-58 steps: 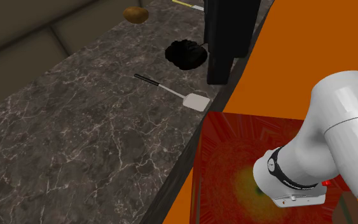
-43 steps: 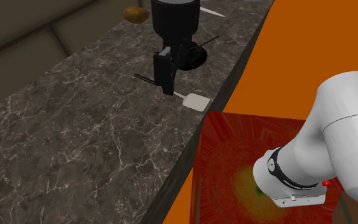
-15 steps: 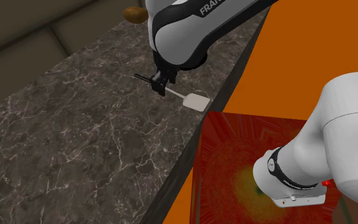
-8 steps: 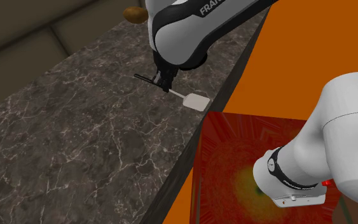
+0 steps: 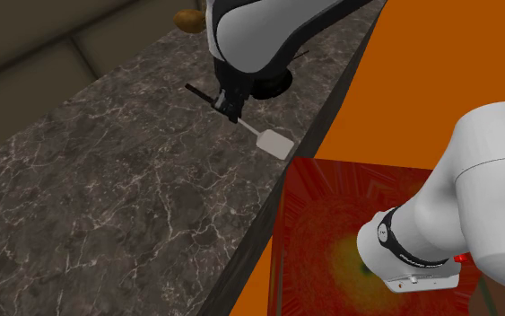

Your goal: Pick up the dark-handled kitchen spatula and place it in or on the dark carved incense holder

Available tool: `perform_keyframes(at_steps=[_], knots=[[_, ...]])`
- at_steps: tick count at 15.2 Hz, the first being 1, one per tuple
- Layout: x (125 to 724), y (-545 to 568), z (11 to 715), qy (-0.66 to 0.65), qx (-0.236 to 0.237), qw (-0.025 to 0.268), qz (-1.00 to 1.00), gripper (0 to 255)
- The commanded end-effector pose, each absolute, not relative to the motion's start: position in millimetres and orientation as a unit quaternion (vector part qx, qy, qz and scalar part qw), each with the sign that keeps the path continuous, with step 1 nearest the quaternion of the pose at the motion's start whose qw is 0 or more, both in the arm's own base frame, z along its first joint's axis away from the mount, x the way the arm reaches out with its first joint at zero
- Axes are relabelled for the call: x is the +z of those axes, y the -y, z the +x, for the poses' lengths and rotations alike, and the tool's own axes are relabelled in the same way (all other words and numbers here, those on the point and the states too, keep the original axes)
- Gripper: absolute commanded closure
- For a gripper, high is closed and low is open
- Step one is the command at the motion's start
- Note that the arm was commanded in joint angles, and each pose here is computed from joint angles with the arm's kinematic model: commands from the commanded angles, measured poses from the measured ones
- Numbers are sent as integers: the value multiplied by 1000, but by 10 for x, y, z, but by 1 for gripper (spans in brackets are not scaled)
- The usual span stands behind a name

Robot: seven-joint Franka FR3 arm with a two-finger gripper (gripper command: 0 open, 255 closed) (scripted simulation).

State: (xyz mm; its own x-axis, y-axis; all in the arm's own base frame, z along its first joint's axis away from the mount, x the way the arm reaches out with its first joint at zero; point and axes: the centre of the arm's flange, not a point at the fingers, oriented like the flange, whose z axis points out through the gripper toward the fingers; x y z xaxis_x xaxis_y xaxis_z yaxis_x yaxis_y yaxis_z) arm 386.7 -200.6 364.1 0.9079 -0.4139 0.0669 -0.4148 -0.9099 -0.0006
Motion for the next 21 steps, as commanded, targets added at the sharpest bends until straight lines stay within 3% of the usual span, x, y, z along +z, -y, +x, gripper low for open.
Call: perform_keyframes(at_steps=[1,14,21], knots=[[3754,2005,3864,212,33,7,977,255],[4400,2005,3864,212,33,7,977,255],[4453,2892,3610,212,33,7,977,255]])
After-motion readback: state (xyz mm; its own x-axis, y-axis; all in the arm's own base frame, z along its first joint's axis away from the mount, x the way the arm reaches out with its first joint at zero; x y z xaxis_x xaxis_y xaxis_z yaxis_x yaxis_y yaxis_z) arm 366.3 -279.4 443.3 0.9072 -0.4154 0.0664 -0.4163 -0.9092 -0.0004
